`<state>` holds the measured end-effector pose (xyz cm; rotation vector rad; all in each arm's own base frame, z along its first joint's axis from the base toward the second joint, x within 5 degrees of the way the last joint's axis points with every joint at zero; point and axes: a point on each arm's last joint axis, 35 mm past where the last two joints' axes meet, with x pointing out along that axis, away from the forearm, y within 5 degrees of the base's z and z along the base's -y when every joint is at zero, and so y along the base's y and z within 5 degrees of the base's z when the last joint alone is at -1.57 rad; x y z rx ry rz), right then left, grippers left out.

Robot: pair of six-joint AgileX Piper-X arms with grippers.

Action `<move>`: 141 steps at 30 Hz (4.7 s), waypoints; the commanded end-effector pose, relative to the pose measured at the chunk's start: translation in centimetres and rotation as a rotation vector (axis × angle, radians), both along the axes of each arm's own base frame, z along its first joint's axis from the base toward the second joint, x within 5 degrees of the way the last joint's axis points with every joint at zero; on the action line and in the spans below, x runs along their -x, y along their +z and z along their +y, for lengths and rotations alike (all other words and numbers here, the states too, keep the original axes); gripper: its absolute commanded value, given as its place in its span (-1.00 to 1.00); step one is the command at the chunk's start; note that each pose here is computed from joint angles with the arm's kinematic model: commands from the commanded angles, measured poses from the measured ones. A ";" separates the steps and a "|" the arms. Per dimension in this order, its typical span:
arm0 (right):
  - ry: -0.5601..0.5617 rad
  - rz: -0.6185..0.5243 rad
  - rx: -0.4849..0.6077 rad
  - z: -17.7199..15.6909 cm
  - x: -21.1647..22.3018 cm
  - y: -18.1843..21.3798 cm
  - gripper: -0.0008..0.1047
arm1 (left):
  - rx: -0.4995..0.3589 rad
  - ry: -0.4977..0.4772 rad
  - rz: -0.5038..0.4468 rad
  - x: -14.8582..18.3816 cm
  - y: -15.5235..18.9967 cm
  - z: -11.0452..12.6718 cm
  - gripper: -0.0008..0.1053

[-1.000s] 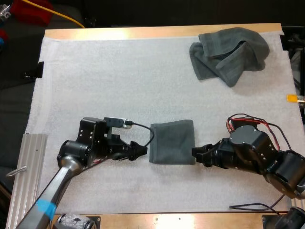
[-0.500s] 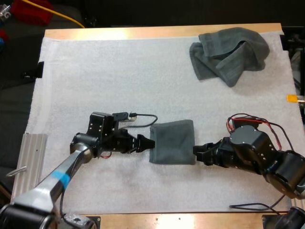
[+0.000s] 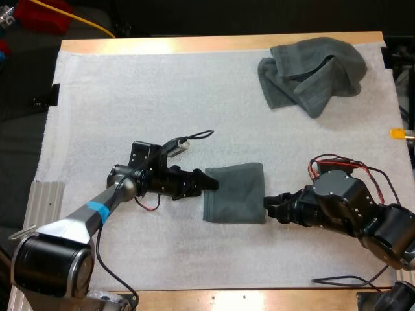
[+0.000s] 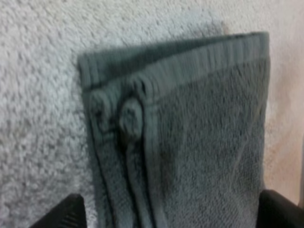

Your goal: Pick towel from pile, fold and stack

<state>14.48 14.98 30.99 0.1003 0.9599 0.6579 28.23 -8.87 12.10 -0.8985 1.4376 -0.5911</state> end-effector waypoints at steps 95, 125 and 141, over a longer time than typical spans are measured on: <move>0.062 0.021 -0.103 0.5 0.1 0.7 0.04 | -0.946 0.011 0.054 -1.7 6.3 14.6 -0.96; 0.065 0.024 -0.105 0.5 0.1 0.7 0.04 | -1.022 0.236 0.068 -1.8 6.4 18.7 -0.51; 0.067 0.022 -0.104 0.5 0.1 0.7 0.04 | -1.123 0.366 -0.022 -1.7 11.1 19.0 0.03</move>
